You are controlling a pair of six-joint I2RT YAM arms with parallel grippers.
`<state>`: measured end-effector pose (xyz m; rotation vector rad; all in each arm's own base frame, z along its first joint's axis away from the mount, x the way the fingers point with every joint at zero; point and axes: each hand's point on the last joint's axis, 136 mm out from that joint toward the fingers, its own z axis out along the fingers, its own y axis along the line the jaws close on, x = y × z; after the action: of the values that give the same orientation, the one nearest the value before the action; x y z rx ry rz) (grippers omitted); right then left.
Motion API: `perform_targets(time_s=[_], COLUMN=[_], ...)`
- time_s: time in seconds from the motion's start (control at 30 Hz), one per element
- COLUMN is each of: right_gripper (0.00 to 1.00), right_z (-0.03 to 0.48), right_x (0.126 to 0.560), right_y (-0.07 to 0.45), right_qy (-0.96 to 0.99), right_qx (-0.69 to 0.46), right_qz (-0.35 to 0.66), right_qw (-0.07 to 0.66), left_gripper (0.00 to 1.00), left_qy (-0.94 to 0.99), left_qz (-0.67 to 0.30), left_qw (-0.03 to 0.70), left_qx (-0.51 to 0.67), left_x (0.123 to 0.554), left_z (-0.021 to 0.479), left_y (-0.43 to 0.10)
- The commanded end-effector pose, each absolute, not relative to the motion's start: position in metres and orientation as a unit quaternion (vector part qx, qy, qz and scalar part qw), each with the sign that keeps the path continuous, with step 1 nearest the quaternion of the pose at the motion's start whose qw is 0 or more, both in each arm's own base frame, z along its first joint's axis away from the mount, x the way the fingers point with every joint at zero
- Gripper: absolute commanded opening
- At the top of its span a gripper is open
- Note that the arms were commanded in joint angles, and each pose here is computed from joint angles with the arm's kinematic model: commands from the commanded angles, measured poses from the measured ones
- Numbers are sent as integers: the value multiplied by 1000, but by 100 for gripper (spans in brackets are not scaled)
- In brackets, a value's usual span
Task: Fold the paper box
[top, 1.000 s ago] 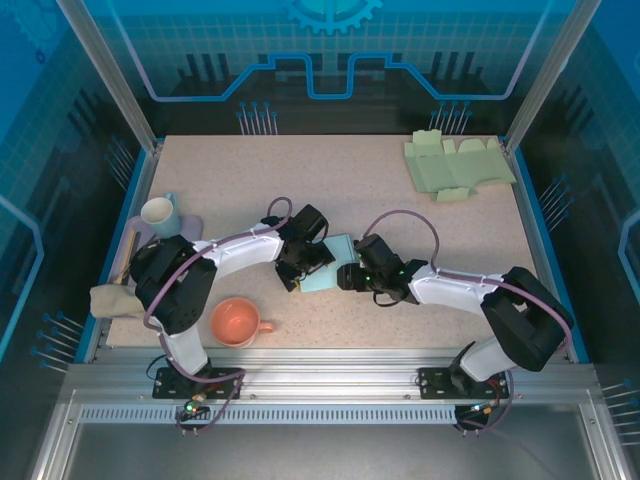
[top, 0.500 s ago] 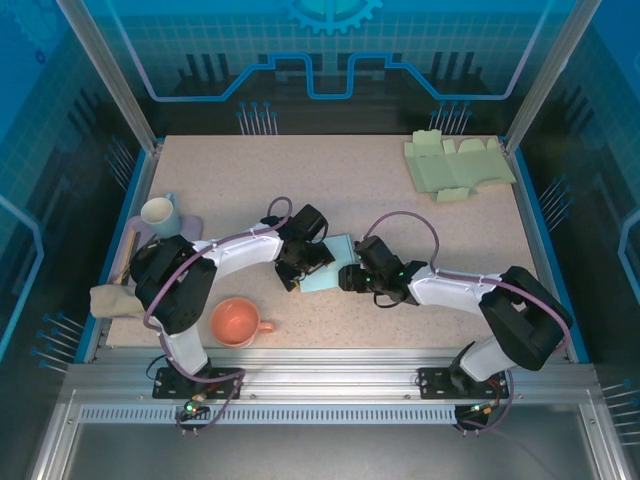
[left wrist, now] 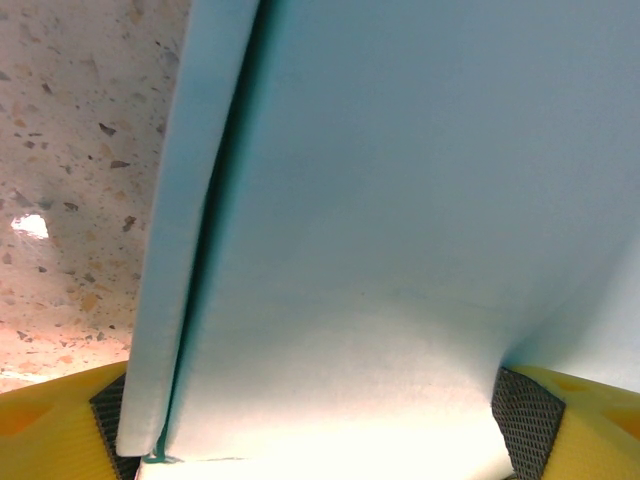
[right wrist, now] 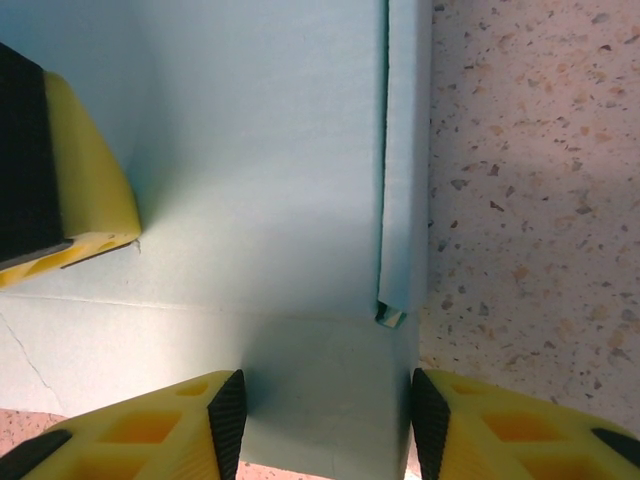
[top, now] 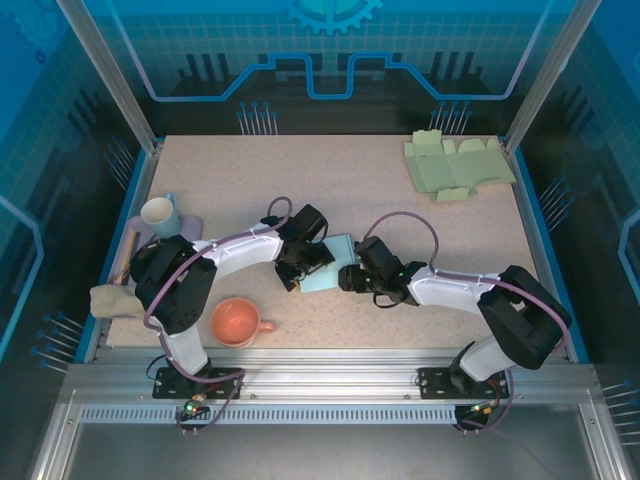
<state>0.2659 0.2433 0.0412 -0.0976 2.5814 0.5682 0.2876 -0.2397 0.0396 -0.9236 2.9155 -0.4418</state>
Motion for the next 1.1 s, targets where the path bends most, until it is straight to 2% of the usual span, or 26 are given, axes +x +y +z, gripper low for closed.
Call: perform_targets(time_s=[0.0,1.07], right_gripper=[48,48], right_z=[30,11], right_x=[261,266], right_y=[244,225], right_qy=[948,946], right_qx=[-38,-33], right_qz=[202,164], right_qw=[244,278], left_gripper=[90,91], left_qy=[948,961], left_qz=[-61,5], left_qw=[-2,-10], left_qx=[-313,-275], left_x=[265,260], left_z=[12,3], left_y=[-207,-190])
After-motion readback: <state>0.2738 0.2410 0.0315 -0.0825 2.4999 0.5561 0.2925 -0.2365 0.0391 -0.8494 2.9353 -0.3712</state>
